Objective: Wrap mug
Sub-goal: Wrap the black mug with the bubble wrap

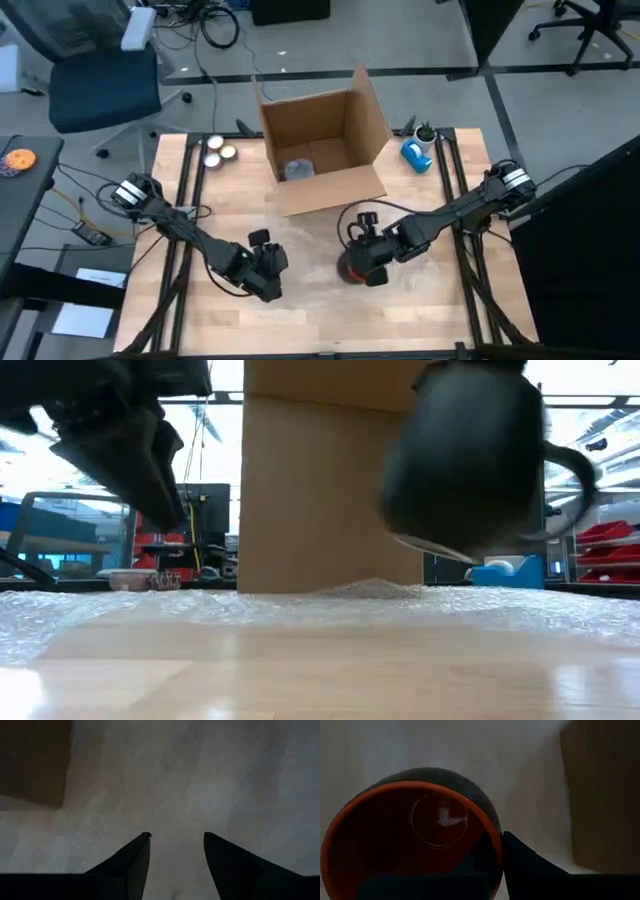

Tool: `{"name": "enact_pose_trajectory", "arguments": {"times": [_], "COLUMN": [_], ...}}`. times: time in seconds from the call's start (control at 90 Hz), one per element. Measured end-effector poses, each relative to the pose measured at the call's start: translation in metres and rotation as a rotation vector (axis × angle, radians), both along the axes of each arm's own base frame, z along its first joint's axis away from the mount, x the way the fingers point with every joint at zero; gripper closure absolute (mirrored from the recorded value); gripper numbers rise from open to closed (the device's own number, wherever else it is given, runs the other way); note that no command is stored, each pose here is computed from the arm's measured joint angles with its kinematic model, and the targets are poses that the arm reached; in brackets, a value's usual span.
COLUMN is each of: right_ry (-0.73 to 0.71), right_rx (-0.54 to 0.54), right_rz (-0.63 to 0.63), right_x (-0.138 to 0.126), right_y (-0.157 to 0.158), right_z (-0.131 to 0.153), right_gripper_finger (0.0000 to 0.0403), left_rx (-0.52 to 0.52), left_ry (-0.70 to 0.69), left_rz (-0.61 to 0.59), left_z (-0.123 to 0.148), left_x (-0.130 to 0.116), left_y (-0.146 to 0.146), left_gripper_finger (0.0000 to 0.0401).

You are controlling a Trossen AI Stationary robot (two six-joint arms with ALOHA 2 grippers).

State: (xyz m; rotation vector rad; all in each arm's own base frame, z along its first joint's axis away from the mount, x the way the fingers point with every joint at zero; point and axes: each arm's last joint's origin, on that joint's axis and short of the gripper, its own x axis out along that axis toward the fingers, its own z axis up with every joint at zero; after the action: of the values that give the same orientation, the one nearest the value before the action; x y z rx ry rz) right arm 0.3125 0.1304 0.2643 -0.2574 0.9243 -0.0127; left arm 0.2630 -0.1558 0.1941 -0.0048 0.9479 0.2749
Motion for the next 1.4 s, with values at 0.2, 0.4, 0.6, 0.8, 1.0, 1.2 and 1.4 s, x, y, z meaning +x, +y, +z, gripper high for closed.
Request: {"name": "enact_pose_trajectory", "arguments": {"times": [0.2, 0.4, 0.6, 0.8, 1.0, 1.2, 1.4], "right_ry": [-0.046, -0.131, -0.093, -0.018, -0.002, -0.111, 0.007], "right_rx": [-0.017, -0.174, -0.178, -0.107, -0.048, -0.035, 0.064], "right_rz": [-0.006, 0.007, 0.017, 0.024, 0.057, 0.006, 0.060], "right_x": [0.003, 0.010, 0.028, 0.028, 0.012, 0.018, 0.019], "right_y": [0.000, -0.001, -0.001, 0.012, 0.023, 0.010, 0.000], "right_z": [-0.007, -0.004, -0.029, -0.048, -0.033, -0.012, -0.020], "right_gripper_finger": [0.0403, 0.0403, 0.0403, 0.0403, 0.0403, 0.0403, 0.0403], "left_rx": [0.018, 0.067, -0.001, -0.040, 0.003, -0.004, -0.016], "left_ry": [-0.018, 0.009, 0.028, 0.082, 0.102, 0.043, 0.074], "left_rz": [-0.069, -0.083, -0.166, -0.169, -0.169, -0.148, -0.127], "left_z": [-0.014, -0.035, -0.065, -0.065, -0.053, -0.049, -0.043], "left_x": [0.002, 0.005, 0.021, 0.019, 0.010, 0.016, 0.012], "left_y": [-0.018, -0.028, -0.037, -0.037, -0.031, -0.029, -0.026], "left_gripper_finger": [0.0233, 0.0233, 0.0233, 0.0233, 0.0233, 0.0233, 0.0233]}}
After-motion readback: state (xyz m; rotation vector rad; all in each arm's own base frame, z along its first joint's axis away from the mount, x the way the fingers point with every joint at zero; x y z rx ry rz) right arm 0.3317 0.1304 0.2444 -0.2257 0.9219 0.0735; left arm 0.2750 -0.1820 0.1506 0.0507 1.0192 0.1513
